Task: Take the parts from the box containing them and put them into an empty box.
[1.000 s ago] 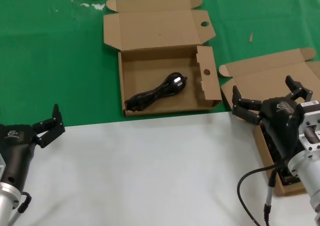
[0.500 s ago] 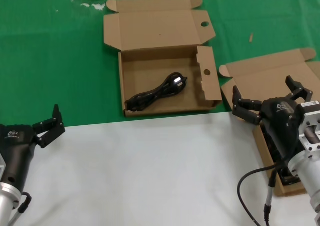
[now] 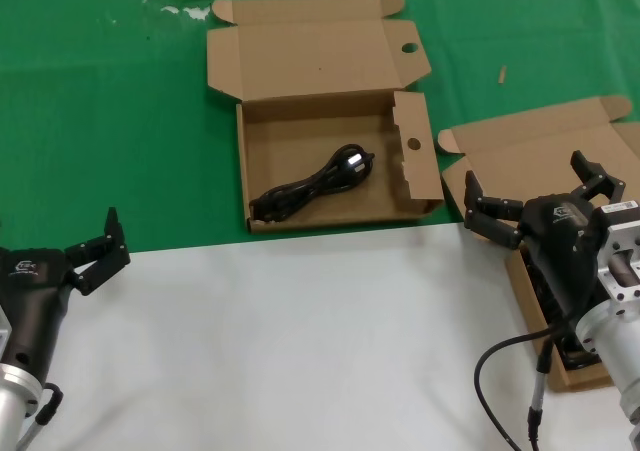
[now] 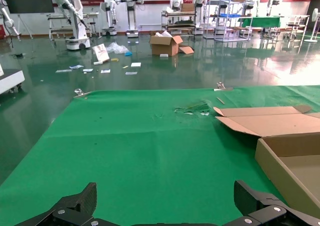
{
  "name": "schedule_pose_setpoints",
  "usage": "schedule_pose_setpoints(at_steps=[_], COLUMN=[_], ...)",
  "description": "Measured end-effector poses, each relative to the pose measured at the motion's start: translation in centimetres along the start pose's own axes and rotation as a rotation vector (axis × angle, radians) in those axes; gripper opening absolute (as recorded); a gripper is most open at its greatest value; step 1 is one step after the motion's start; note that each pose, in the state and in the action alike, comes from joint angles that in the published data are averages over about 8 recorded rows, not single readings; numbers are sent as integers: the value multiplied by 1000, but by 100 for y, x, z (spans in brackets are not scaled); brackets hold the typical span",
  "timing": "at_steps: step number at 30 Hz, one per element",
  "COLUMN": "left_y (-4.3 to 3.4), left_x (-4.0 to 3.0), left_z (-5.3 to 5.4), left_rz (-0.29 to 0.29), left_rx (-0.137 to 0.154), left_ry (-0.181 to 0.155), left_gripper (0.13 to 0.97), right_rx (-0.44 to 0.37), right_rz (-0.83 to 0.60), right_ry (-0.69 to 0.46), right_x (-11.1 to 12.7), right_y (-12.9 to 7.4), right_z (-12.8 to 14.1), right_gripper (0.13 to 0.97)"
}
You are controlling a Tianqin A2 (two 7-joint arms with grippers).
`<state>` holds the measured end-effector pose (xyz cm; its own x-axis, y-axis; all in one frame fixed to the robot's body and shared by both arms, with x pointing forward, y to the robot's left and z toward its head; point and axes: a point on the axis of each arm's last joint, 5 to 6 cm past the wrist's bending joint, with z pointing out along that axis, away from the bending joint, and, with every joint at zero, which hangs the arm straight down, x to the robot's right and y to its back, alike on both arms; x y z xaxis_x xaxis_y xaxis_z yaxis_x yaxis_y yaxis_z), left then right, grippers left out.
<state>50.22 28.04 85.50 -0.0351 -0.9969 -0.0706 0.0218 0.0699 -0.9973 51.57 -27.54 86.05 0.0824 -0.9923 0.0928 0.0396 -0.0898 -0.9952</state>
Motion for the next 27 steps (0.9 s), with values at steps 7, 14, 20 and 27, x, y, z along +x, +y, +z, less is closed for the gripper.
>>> schedule_pose_setpoints(at_steps=[7, 14, 20, 27], left_y=[0, 0, 0, 0], left_x=[0, 0, 0, 0], left_z=[0, 0, 0, 0], left_rz=[0, 0, 0, 0], left_rx=[0, 0, 0, 0], left_ry=[0, 0, 0, 0], left_gripper=[966, 966, 966, 966], right_rx=[0, 0, 0, 0], right_rz=[0, 0, 0, 0], right_ry=[0, 0, 0, 0], right_x=[0, 0, 0, 0], right_y=[0, 0, 0, 0], right_z=[0, 0, 0, 0], right_gripper=[966, 966, 966, 966])
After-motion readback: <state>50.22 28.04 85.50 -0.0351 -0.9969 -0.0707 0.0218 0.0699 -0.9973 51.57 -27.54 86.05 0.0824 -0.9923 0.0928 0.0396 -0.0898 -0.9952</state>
